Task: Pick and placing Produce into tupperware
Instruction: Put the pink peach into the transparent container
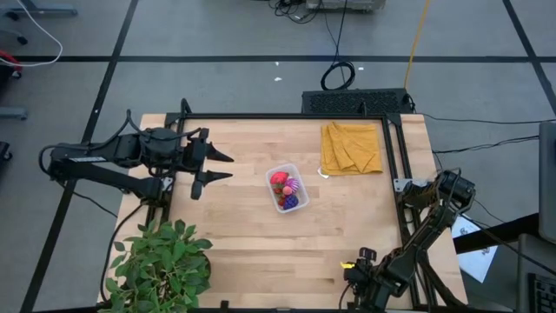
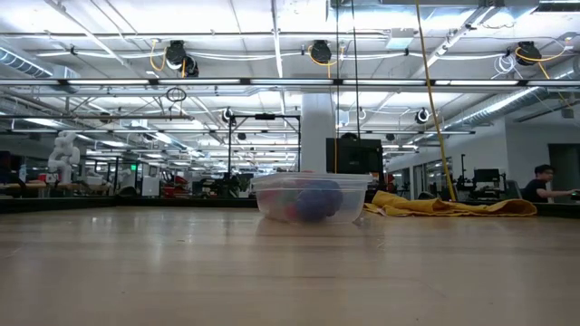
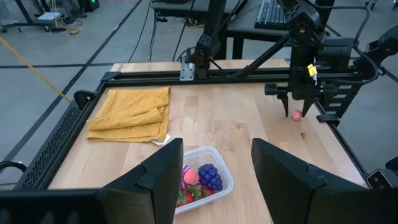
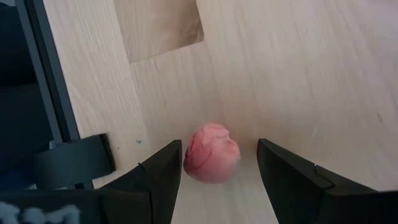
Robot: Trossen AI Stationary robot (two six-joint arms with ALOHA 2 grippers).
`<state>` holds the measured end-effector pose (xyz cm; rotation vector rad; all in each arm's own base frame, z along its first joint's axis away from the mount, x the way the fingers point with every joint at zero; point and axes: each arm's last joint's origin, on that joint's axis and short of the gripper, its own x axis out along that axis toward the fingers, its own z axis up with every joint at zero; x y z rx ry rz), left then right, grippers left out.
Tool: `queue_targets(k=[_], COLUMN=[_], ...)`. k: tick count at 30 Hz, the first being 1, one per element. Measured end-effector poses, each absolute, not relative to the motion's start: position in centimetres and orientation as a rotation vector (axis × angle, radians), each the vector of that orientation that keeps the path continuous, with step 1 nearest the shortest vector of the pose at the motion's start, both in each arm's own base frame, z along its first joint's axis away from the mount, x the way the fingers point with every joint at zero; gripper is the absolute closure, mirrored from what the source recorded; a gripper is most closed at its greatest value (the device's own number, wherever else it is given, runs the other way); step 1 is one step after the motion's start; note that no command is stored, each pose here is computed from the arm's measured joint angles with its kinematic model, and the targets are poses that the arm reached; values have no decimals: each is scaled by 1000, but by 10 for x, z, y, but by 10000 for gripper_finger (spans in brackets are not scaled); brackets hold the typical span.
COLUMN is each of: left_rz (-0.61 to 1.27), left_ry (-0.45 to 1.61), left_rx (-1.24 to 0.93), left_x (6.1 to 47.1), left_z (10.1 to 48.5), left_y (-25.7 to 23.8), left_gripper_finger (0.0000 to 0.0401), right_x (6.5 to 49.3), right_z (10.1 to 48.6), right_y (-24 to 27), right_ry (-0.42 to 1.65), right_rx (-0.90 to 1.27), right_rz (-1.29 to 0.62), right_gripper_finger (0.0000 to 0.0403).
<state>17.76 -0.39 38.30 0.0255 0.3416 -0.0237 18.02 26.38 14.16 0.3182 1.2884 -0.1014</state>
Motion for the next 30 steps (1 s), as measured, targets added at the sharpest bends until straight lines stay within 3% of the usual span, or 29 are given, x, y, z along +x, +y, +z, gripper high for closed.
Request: queue_targets(k=[30], left_rz=[38], left_ry=[394], left_rx=[88], left_x=[193], left_z=[374], left_y=[-2], left_gripper_finger=[205], right_x=[185], right_z=[144], right_y=[271], right_ry=[1238], right_rx=[291], right_rz=[23], right_gripper_finger=[202])
